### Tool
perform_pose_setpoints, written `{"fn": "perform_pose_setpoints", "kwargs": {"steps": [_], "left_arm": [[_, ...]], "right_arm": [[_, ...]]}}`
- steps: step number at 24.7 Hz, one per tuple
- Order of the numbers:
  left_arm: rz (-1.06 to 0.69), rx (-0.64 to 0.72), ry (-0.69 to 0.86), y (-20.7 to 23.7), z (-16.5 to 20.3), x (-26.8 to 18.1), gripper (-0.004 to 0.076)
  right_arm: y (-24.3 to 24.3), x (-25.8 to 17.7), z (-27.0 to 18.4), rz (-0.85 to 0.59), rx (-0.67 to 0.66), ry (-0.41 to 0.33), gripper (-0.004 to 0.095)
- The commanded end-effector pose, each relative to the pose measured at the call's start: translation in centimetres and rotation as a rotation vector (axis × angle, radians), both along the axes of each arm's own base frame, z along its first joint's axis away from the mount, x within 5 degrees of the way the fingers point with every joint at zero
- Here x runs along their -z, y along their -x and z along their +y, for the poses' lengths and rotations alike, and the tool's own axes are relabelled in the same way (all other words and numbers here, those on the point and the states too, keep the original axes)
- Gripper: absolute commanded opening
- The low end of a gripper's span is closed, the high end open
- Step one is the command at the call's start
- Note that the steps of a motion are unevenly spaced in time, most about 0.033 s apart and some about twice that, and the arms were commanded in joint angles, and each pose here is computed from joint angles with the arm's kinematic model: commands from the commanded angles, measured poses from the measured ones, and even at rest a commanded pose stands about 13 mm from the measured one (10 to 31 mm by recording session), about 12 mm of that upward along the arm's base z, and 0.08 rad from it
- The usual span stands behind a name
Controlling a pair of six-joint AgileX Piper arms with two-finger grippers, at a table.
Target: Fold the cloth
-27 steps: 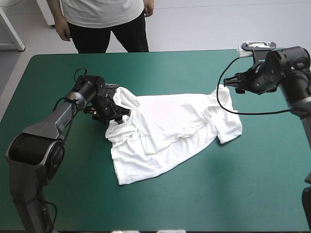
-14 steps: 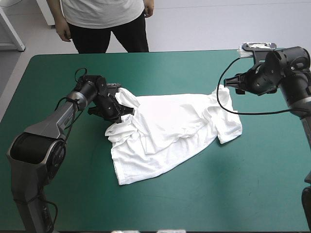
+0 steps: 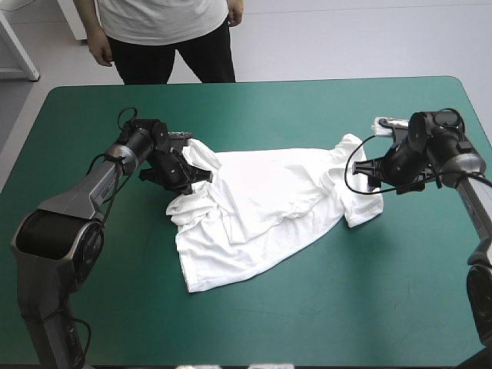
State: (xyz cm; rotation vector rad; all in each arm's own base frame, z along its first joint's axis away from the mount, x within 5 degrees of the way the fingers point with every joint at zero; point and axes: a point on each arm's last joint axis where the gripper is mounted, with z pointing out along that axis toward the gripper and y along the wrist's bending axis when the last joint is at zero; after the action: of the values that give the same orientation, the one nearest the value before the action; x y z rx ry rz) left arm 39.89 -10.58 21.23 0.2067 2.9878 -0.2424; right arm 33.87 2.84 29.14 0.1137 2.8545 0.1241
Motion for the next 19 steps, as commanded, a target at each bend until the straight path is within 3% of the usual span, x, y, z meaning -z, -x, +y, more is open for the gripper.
{"fn": "perform_pose_setpoints", "kwargs": {"steps": [1,7,14,16,17,18,19], "left_arm": [[-0.042,0.015,-0.037,-0.1,0.4,-0.9,-0.0010],[-0.041,0.015,-0.036,-0.1,0.4,-0.9,-0.0010],[-0.044,0.029,-0.038,-0.1,0.4,-0.9,-0.0010],[-0.044,0.029,-0.038,-0.1,0.4,-0.9,-0.0010],[-0.042,0.029,-0.037,-0.1,0.4,-0.9,-0.0010],[-0.044,0.029,-0.037,-0.1,0.4,-0.9,-0.0010],[-0.043,0.037,-0.043,-0.1,0.4,-1.3,-0.0010]], "right_arm": [[0.5,0.7,-0.2,-0.056,0.018,-0.023,0.0577],[0.3,3.3,-0.1,-0.106,0.043,-0.040,0.0577],[-0.9,7.2,0.2,0.028,0.064,-0.066,0.0544],[-0.9,8.2,0.4,0.072,0.064,-0.069,0.0344],[-0.8,8.2,0.6,0.081,0.044,-0.056,0.0113],[-0.7,8.1,0.7,0.086,0.033,-0.054,0.0017],[-0.4,7.7,0.6,0.091,0.031,-0.053,-0.0010]]}}
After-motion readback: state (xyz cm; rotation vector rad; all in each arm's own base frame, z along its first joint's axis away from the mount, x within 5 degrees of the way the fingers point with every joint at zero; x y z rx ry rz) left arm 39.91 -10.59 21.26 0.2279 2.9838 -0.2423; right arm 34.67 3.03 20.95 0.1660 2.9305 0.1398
